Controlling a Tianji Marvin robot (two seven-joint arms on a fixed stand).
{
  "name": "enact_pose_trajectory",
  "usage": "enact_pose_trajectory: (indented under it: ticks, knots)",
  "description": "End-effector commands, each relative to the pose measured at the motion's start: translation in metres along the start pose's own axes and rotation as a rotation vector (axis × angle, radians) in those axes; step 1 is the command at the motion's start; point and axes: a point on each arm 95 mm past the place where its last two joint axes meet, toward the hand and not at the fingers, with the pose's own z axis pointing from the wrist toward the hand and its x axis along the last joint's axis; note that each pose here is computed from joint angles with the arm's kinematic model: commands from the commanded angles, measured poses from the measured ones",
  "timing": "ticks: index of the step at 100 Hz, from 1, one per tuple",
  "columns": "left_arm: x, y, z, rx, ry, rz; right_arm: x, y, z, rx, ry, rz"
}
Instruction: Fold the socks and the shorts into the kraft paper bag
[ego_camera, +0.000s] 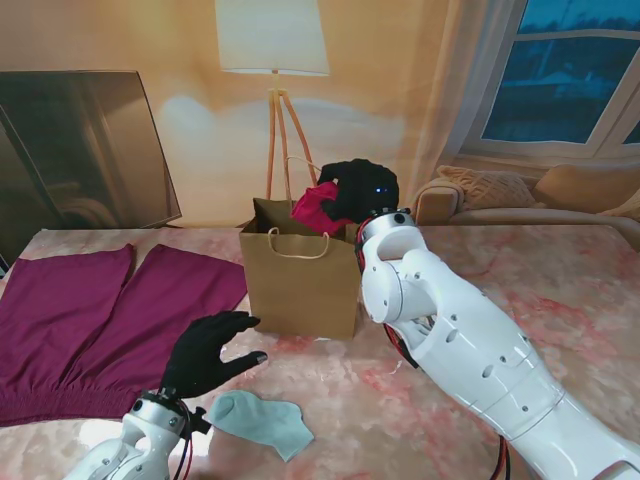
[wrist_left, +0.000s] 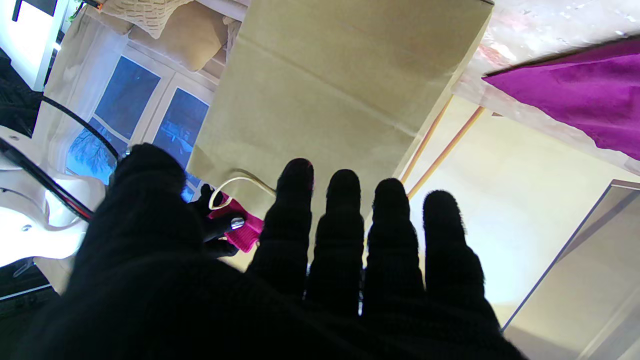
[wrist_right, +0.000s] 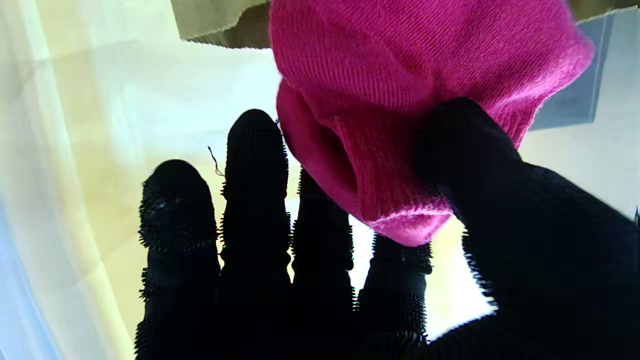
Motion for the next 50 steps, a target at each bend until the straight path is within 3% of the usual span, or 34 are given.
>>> enact_pose_trajectory:
  ticks: [1,50]
  knots:
    - [0.0001,0.0011,-0.0003,0.001,0.001,-0.008,0.0009,0.0014,-0.0033,0.005,0.005,-0.006]
    - [0.0002,0.0015,-0.0005,0.001,-0.003,-0.007,-0.0065,0.0055,-0.007,0.044,0.007,-0.021]
